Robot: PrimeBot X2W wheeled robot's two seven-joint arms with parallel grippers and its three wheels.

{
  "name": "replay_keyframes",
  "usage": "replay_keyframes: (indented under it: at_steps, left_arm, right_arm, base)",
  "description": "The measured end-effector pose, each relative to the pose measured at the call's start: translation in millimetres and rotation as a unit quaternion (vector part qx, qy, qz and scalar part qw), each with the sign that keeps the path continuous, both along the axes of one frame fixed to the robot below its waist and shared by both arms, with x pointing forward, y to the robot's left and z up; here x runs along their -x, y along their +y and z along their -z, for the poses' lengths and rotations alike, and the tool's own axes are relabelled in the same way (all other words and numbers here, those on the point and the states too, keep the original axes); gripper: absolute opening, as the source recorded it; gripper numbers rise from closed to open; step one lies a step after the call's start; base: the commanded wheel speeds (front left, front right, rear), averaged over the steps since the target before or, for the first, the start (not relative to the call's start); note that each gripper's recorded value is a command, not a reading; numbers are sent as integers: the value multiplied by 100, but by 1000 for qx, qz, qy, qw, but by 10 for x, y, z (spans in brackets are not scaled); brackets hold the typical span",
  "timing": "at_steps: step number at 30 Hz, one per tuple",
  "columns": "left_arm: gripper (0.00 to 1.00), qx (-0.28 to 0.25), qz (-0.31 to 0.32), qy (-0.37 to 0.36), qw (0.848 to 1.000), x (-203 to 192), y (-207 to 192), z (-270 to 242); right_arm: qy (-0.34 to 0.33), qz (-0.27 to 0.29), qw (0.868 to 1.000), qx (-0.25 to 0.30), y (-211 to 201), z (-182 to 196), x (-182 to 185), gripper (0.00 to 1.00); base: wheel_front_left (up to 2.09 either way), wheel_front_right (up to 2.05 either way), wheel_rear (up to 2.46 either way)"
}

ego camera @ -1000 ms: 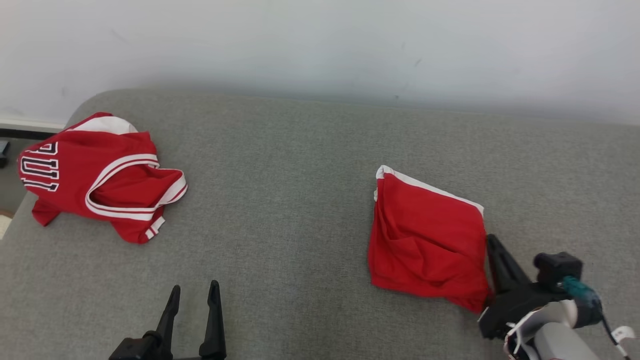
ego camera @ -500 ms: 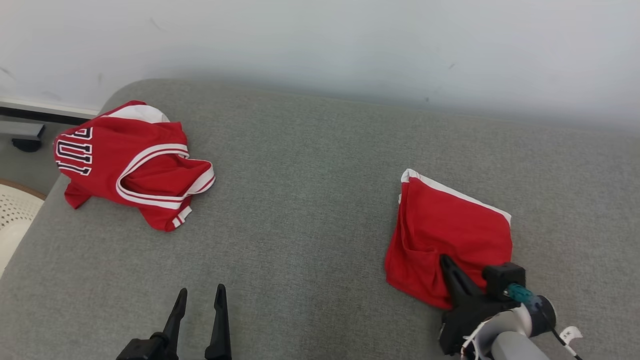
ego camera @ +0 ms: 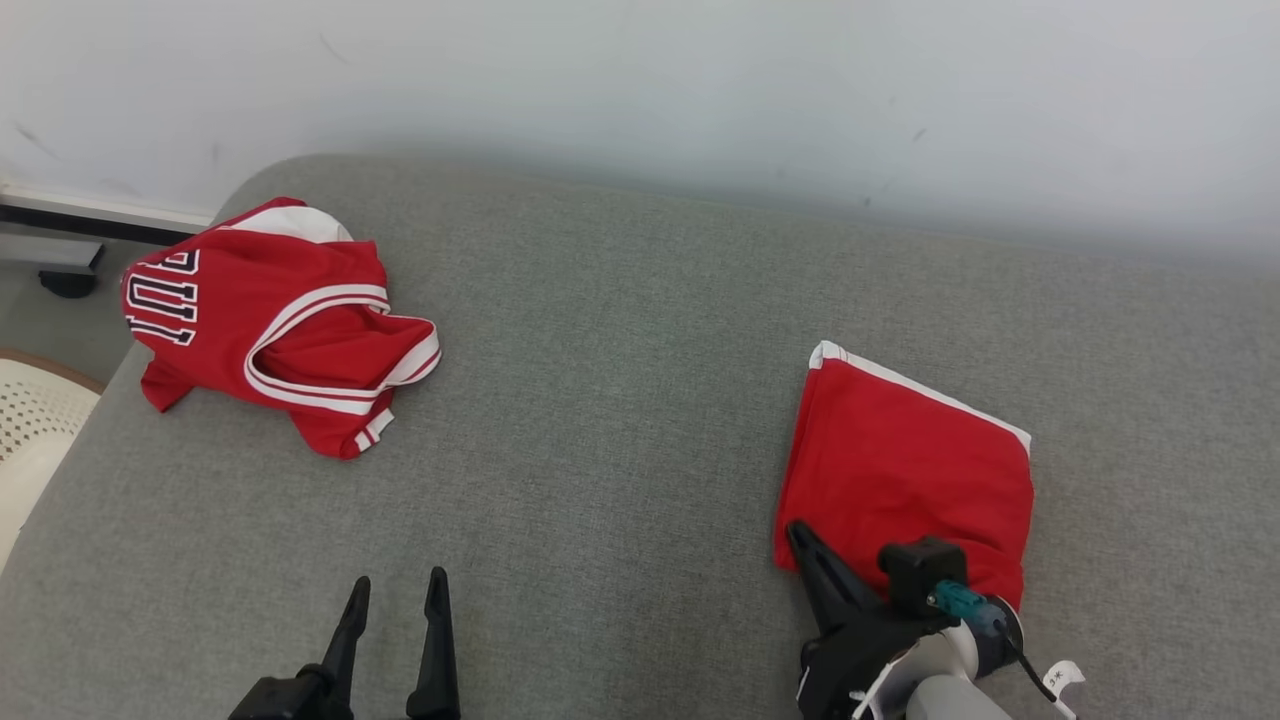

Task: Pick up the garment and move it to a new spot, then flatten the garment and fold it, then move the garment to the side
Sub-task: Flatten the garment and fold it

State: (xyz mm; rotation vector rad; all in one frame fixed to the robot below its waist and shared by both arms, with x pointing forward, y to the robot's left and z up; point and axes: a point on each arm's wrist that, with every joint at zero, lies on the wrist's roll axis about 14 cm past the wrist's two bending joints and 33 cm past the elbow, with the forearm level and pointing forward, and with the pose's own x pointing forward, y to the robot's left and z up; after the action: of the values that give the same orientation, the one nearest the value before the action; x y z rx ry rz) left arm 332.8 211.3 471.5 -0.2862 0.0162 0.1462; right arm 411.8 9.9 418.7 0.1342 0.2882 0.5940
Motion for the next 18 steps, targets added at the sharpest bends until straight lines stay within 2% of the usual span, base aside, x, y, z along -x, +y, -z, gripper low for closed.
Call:
replay_keyframes:
  at_steps: [6, 11, 18]
  left_arm:
    - [100, 0, 5, -7, 1000, -36, -27, -39]
    - [100, 1, 11, -13, 1000, -63, -66, -73]
    - [100, -5, 29, -24, 999, -113, -176, -138]
  right_arm:
    - [-51, 26, 997, -49, -62, -401, -113, 0]
    - [-88, 68, 992, -62, -355, -609, -155, 0]
    - [-138, 147, 978, -56, -989, -845, -117, 0]
  base:
    - [0, 0, 0]
    - [0, 0, 0]
    - [0, 0, 0]
